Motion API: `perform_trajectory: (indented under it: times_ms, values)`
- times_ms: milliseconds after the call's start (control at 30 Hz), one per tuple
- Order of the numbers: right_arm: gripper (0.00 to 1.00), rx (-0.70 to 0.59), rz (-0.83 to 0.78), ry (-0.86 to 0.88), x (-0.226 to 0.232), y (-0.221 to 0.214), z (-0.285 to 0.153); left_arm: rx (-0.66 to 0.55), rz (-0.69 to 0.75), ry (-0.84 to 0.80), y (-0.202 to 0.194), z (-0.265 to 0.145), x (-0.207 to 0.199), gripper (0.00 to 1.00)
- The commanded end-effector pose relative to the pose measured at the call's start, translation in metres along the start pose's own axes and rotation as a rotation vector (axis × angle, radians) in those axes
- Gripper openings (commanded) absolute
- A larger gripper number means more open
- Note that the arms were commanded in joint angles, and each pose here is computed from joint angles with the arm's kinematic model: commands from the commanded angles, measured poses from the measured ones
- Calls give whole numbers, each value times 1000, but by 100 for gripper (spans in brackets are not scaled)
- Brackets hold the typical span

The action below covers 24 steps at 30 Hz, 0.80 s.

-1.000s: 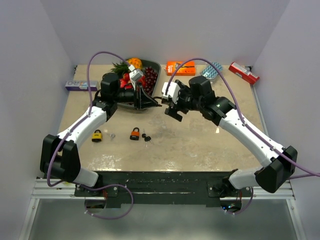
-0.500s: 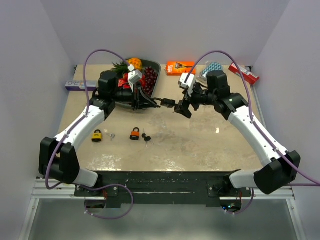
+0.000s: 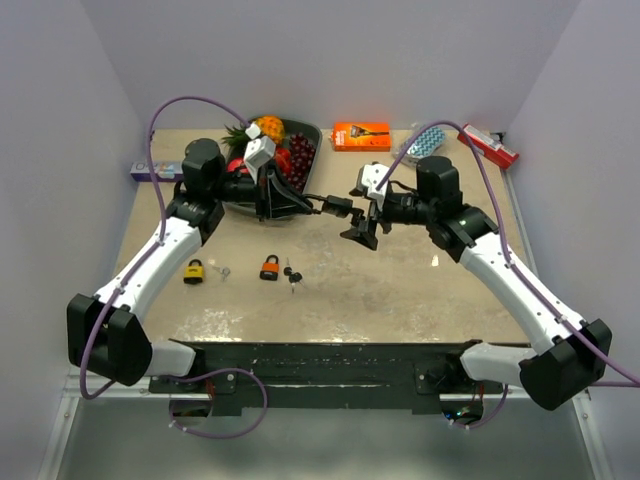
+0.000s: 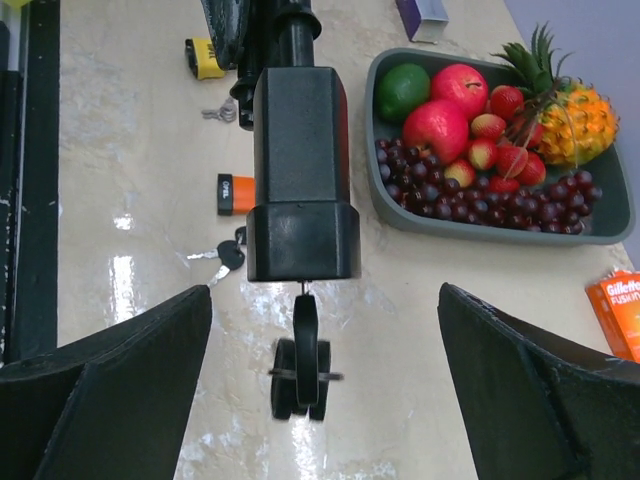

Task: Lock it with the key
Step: Lock the lock.

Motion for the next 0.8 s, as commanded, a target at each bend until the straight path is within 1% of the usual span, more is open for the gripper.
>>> perform_trajectory:
  times_ms: [0,33,133,300,333,400,433,500,600,633,700,733,767]
  values:
    - [94,-88,-64,-9,-5,23,5,-38,150,-70,27,-2,-33,0]
    - [91,-93,-64,-3,-5,23,6,-40,150,-67,27,-2,-33,0]
    - [88,-124,-69,-4,-5,32,9,-42,138,-64,26,-2,-34,0]
    - [81,-138,-78,6,-2,41,8,-47,128,-53,26,-2,-34,0]
    - [77,-137,-74,13,0,41,8,-49,126,-50,25,-2,-34,0]
    - [72,-137,-71,22,3,41,9,-51,112,-48,25,-2,-34,0]
    - [68,-139,-71,23,4,42,8,-54,112,-47,25,-1,-33,0]
    - [66,-142,-67,22,4,44,8,-57,99,-47,23,-2,-34,0]
    - [56,-146,-59,31,6,47,9,-59,98,-42,22,-2,-33,0]
    - [48,-144,-51,37,6,47,9,-62,94,-34,22,-2,-32,0]
    - [40,-139,-21,42,7,47,8,-65,111,-23,22,-2,-30,0]
    - [33,-134,-2,50,7,47,10,-63,102,-8,20,-2,-28,0]
    - [30,-138,12,68,9,49,9,-60,110,1,19,-3,-26,0]
Point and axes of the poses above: each gripper's point midway between its finger pads, its own z axis out along the fingers, its own x axis along the line the jaws close on, y = z × x, the point moved 3 cm from there along -z, back along the fingers, and after that the axes turned 10 degrees about -z, right-handed, at the moved point
